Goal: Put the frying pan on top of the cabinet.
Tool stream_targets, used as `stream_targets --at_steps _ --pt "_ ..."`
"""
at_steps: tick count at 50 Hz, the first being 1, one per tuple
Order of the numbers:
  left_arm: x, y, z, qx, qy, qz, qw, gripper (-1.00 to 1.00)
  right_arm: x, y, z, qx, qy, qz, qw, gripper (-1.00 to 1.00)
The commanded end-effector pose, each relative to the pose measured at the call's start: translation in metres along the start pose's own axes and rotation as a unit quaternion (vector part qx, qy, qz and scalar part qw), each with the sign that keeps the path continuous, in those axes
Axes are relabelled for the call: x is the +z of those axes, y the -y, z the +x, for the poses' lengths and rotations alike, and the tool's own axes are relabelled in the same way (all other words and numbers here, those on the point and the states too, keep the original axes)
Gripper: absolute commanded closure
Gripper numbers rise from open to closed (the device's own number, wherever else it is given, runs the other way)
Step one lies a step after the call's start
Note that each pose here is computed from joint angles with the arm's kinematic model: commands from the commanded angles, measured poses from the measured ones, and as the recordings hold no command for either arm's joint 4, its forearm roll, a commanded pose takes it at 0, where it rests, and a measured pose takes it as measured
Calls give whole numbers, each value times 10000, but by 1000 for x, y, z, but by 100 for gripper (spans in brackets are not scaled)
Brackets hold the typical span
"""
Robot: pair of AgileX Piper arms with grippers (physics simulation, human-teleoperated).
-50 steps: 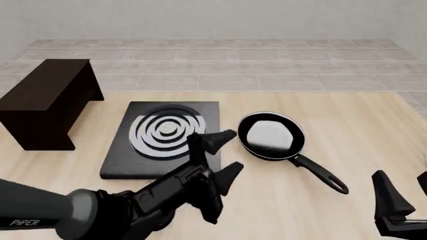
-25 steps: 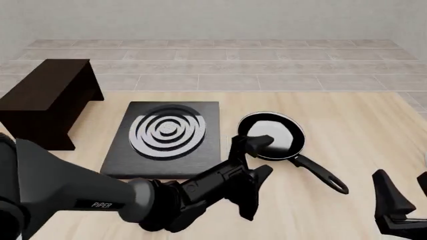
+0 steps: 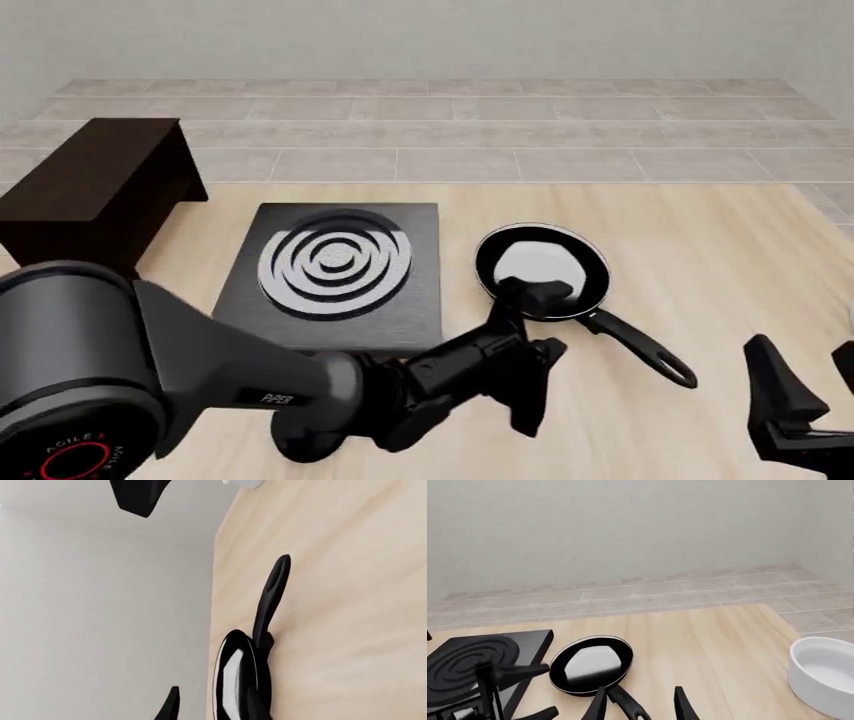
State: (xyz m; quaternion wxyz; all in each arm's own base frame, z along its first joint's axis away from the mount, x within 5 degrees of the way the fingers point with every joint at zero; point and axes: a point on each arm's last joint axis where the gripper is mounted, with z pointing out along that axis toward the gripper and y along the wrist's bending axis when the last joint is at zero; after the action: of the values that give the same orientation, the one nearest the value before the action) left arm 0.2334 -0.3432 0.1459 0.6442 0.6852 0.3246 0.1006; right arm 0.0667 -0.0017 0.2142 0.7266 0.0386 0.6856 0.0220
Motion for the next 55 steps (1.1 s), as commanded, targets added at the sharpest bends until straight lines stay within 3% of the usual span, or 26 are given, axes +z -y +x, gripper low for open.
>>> stream_targets --at_steps 1,55 --pt "11 11 -3 -47 33 154 9999 -100 2 0 0 28 -17 9 10000 -100" --pt "42 25 -18 -149 170 348 9991 -100 7 1 0 116 -69 54 9999 -100"
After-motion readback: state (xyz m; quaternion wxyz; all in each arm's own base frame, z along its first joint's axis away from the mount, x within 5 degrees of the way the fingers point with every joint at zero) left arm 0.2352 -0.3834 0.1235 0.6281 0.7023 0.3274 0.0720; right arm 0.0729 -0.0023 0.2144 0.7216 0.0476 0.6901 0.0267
